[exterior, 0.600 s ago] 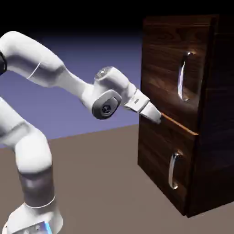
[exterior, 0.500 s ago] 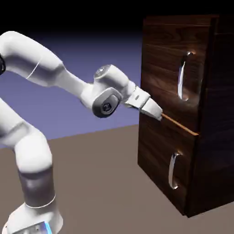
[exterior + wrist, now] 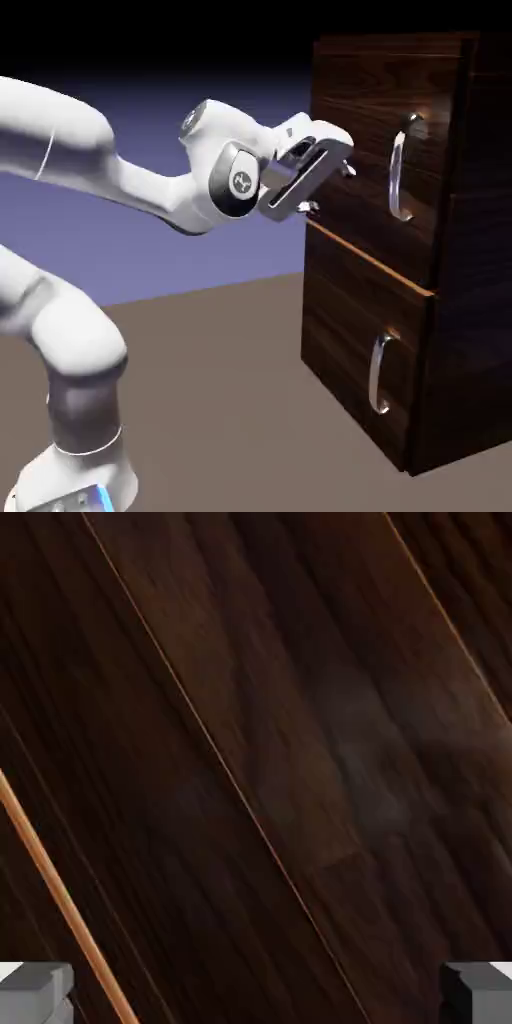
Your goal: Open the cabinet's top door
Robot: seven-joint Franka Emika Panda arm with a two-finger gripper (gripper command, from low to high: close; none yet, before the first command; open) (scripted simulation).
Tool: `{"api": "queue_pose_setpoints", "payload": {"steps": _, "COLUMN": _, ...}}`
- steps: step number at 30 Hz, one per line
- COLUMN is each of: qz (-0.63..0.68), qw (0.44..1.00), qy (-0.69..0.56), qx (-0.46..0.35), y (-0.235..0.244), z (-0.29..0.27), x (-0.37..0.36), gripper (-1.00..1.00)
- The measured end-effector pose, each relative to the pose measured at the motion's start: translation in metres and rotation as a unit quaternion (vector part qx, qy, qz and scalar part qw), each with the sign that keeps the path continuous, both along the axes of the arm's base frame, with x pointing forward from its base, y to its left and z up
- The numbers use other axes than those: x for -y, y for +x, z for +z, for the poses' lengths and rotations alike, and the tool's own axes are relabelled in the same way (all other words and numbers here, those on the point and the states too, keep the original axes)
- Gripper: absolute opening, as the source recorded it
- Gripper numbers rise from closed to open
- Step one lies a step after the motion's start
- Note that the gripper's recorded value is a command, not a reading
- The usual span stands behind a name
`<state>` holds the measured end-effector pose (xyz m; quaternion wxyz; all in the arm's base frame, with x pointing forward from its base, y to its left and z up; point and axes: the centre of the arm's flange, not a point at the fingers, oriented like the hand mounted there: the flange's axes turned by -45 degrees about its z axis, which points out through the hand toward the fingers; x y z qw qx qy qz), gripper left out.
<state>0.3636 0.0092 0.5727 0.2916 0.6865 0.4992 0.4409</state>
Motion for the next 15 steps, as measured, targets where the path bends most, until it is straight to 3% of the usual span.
{"api": "queue_pose_setpoints", "payload": {"steps": 7, "qz": 0.081, "qw": 0.978, "qy": -0.182, "qx": 0.063, "y": -0.014, "z": 0.024, "x": 0.014, "gripper": 0.0}}
{"api": "queue_pose_setpoints", "payload": {"steps": 15, "qz": 0.143, "qw": 0.904, "qy": -0.383, "qx": 0.123, "y": -0.025, "z": 0.038, "x": 0.041, "gripper": 0.0}}
